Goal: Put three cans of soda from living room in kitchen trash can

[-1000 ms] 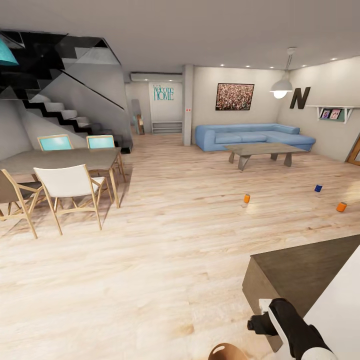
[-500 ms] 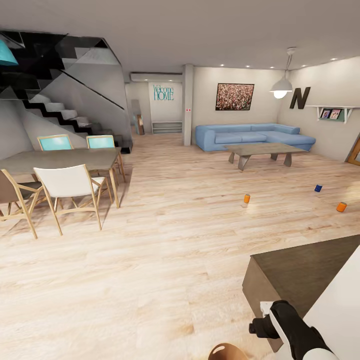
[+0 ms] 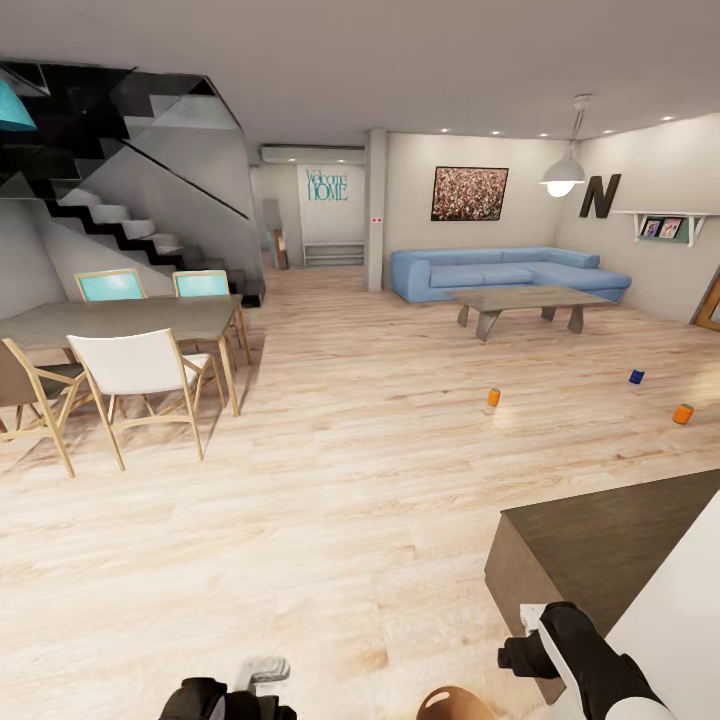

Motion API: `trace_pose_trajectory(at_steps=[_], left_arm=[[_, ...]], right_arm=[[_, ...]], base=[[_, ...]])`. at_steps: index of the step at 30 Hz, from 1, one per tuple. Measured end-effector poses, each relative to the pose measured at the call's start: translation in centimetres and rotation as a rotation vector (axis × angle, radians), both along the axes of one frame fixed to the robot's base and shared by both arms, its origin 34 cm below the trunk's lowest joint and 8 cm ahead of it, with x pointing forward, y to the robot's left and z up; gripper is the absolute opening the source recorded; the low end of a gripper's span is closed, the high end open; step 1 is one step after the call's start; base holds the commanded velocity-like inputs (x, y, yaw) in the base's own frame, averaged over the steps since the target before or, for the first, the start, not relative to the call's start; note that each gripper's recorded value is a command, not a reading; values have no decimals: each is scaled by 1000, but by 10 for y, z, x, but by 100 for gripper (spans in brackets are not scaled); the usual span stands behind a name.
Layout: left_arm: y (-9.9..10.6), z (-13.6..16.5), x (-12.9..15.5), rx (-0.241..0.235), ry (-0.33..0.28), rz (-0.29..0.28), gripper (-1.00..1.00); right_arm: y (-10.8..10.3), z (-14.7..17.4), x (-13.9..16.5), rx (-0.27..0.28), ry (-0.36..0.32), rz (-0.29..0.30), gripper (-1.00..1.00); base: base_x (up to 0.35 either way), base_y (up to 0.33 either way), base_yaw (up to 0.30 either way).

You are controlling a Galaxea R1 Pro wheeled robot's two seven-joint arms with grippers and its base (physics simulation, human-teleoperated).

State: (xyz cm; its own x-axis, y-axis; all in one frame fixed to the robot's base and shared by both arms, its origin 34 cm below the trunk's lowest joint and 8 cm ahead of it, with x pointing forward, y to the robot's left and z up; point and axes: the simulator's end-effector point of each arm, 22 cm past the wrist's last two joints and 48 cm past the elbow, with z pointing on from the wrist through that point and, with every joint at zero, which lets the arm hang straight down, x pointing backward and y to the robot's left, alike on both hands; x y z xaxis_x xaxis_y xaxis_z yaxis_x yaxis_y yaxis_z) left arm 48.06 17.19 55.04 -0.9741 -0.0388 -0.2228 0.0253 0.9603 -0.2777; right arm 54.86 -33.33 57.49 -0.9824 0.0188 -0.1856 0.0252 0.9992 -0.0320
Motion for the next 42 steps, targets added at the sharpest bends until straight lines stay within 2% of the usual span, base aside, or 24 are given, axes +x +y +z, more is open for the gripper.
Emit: trace_pose_trajectory(at_steps=[4, 15, 36, 42], left_arm=[[-2, 12, 23, -5, -36, 2, 100], [-1, 19, 39, 1, -88, 5, 100], [-1, -14, 46, 3, -136, 8, 100], [0, -25, 47, 3, -141, 9, 100]], right_arm=[[0, 0, 0, -1, 0, 0, 100], [-1, 0, 0, -3, -1, 1, 100], [-15, -35, -2, -18, -3, -10, 100], [-16, -46, 3, -21, -39, -3, 100]], base=[[0, 0, 0], [0, 0, 0], [0, 0, 0], [0, 0, 0]])
